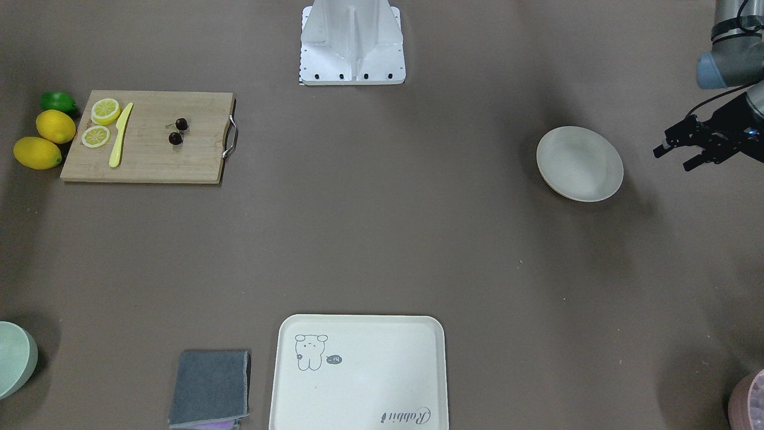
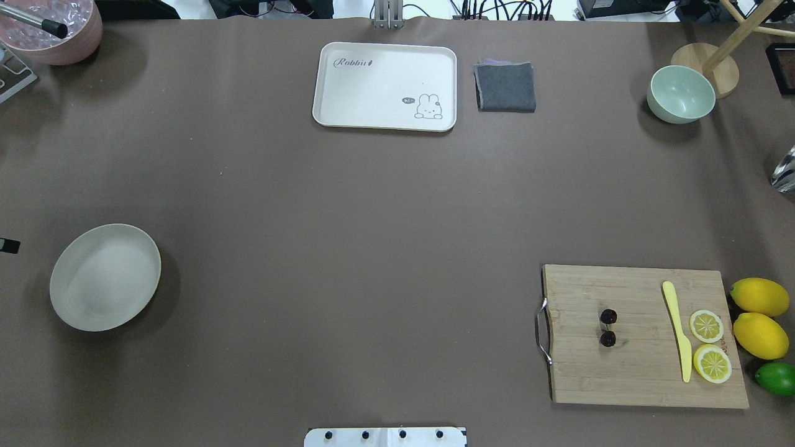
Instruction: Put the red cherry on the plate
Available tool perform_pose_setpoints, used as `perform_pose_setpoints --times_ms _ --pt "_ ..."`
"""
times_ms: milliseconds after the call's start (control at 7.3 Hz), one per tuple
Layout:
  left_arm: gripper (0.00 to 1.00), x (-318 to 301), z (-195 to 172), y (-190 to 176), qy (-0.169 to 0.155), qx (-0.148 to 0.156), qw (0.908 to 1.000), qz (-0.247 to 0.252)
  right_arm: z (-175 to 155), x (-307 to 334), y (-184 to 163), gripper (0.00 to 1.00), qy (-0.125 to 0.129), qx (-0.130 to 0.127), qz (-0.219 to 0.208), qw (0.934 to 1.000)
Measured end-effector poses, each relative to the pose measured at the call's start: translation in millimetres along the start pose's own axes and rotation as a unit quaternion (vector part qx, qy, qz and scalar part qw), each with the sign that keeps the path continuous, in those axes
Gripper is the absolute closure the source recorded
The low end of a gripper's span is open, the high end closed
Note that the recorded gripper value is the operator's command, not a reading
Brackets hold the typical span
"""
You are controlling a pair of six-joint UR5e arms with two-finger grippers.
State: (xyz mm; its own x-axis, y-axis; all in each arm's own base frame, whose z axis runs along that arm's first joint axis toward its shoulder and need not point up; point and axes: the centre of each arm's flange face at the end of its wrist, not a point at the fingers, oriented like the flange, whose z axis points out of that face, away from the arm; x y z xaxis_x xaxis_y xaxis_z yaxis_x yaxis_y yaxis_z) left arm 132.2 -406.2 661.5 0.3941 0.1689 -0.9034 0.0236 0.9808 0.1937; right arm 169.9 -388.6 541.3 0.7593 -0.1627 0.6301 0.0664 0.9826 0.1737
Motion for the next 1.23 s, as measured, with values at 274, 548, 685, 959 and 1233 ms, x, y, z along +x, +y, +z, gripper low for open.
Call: perform_pose_setpoints --times_ms 274,548,685,959,1233 --pt "0.02 22 25 5 0.017 0.006 0.9997 -0.015 0 0 0 0.00 0.000 0.000 0.000 1.0000" --pt "0.04 40 48 13 0.023 0.015 0.9995 -0.018 0 0 0 0.00 0.000 0.001 0.000 1.0000" --pt "0.05 47 58 18 0.025 0.017 0.9994 -0.018 0 0 0 0.00 0.000 0.000 0.000 1.0000" --pt "0.14 51 64 21 0.027 0.020 0.9993 -0.016 1 1 2 0.00 0.000 -0.001 0.001 1.0000" --pt "0.18 47 66 23 0.026 0.020 0.9994 -0.014 2 1 3 0.00 -0.001 -0.002 0.001 1.0000"
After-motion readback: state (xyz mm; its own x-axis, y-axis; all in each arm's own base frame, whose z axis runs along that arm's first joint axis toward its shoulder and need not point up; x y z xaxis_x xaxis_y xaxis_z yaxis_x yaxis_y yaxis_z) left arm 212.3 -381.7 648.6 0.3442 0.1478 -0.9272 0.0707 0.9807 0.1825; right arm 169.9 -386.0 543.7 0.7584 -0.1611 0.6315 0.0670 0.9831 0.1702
